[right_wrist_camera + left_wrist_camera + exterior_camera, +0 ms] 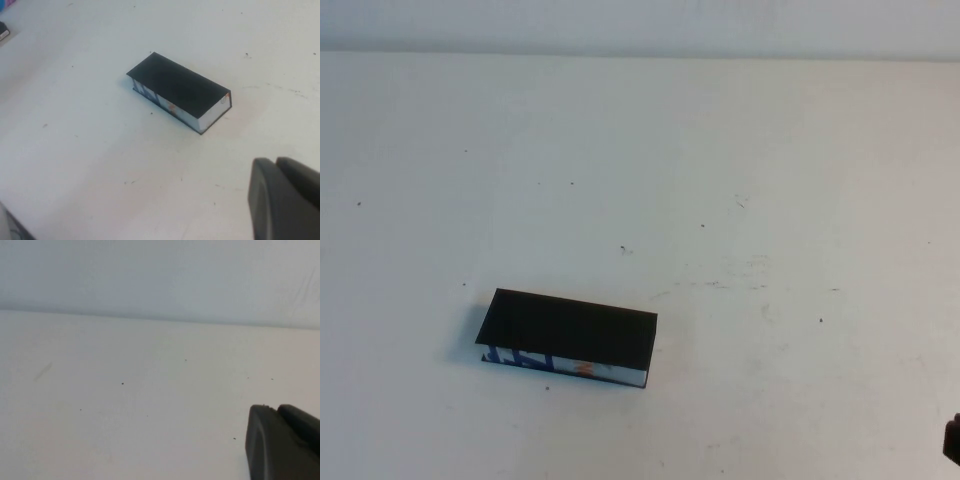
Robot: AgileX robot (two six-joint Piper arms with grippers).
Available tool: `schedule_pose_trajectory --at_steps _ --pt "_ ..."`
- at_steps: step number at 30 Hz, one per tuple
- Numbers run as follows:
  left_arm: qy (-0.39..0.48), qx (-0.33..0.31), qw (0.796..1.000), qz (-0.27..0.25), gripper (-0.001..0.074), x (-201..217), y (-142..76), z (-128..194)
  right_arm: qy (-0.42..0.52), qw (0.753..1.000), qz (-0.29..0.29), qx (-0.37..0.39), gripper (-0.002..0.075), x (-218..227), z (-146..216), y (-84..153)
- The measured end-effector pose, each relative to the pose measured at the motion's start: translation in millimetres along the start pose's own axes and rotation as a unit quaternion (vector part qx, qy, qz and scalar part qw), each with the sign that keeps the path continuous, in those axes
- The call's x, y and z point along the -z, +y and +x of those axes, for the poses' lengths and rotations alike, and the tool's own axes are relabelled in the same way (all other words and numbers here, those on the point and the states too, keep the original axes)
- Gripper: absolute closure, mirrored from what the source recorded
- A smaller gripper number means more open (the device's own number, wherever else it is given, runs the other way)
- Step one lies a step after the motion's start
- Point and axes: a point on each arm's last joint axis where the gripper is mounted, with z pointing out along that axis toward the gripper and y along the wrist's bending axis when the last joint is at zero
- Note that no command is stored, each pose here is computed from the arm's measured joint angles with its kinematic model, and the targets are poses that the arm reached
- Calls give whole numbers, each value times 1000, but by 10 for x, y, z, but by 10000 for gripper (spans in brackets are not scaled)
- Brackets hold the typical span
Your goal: Return glasses to glasses case
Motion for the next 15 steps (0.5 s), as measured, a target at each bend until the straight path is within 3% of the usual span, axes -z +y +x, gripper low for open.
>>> schedule_pose_trajectory --at_steps 15 --pt "0 0 1000 -1 738 0 1 -1 29 998 -3 -50 737 -234 395 -106"
